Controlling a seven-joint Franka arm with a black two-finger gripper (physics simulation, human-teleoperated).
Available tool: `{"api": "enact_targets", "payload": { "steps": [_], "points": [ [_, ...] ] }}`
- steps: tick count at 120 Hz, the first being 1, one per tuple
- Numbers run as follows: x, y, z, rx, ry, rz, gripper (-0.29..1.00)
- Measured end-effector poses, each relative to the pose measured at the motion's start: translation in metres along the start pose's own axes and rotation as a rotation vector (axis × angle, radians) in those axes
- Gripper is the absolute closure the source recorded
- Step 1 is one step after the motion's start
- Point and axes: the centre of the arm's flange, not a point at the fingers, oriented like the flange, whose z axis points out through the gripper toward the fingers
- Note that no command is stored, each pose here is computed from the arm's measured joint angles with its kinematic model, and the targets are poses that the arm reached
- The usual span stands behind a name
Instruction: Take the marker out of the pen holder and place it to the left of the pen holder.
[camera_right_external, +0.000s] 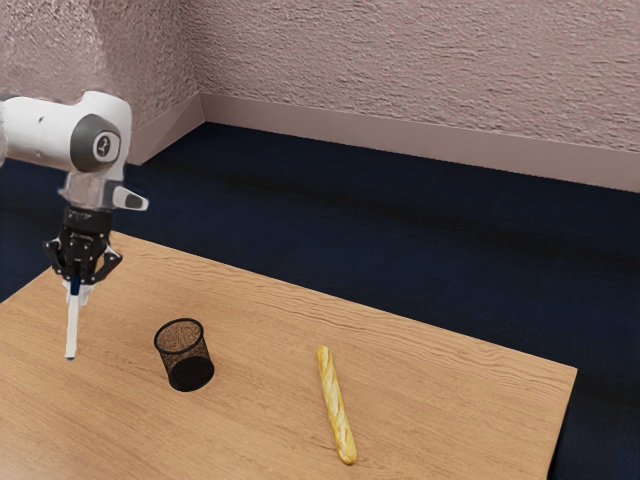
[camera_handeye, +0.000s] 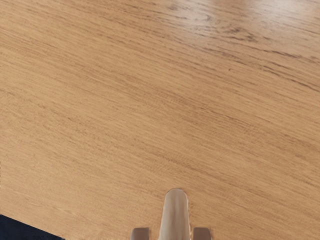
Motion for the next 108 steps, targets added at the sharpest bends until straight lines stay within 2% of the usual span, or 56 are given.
{"api": "enact_targets", "payload": {
  "steps": [21, 34, 48, 54, 70, 80, 88, 101, 108],
  "points": [
    [0.045, -0.009, 0.065, 0.020, -0.129, 0.052, 0.78],
    [0.067, -0.008, 0.098, 0.018, -0.174, 0.095, 0.78],
    [0.080, -0.009, 0.116, 0.003, -0.182, 0.139, 0.77],
    [0.082, -0.007, 0.119, -0.005, -0.177, 0.159, 0.70],
    [0.085, -0.004, 0.115, -0.028, -0.154, 0.204, 0.40],
    [0.074, -0.006, 0.071, -0.045, -0.055, 0.228, 0.27],
    [0.041, -0.003, -0.004, -0.061, 0.118, 0.266, 0.20],
    [-0.031, 0.043, -0.120, -0.061, 0.431, 0.396, 0.12],
    [-0.054, 0.076, -0.157, -0.065, 0.535, 0.466, 0.09]
  ]
}}
